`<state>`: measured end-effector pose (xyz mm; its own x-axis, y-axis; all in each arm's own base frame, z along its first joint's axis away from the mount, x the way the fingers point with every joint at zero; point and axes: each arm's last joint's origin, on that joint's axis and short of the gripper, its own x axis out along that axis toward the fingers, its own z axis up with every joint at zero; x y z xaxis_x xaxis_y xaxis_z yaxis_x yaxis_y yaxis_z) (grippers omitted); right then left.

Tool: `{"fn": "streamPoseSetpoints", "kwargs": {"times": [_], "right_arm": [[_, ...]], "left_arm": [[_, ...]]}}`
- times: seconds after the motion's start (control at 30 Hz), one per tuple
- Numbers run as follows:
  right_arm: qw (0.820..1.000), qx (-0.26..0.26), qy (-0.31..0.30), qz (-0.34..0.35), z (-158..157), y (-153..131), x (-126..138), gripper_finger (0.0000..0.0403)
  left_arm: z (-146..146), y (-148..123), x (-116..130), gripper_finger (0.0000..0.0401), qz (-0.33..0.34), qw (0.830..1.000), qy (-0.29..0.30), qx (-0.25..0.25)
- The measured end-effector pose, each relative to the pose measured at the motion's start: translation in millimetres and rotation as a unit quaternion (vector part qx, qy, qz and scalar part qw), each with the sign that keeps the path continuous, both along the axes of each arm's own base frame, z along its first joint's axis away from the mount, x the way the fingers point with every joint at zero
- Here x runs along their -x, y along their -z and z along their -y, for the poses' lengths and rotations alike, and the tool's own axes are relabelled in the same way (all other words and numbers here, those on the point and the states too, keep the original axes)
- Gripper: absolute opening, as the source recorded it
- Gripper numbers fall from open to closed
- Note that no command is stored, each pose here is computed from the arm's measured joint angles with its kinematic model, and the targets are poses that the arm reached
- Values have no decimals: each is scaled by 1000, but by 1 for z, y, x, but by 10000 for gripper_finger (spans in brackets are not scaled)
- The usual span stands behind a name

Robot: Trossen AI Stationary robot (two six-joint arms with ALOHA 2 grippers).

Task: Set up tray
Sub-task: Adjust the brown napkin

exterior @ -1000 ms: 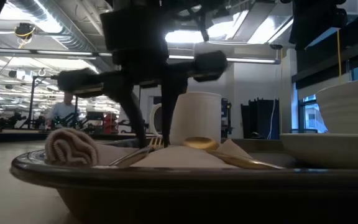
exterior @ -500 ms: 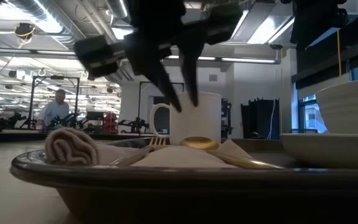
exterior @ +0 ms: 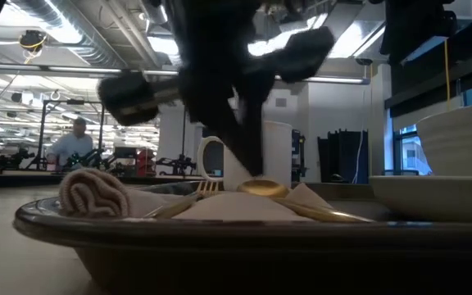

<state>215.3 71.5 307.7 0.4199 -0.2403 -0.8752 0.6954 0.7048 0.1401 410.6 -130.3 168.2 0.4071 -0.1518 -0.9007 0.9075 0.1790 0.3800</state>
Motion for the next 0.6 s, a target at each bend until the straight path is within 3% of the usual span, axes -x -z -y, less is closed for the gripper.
{"fn": "streamPoseSetpoints", "kwargs": {"times": [0.33, 0.6], "right_arm": [[995, -54, -37, 74, -19, -6, -10, 145], [972, -40, -199, 117, -79, 4, -21, 145]], "left_arm": [[-2, 24, -5, 2, -24, 999, -27, -1], [-3, 28, -6, 2, -35, 998, -59, 11]]}}
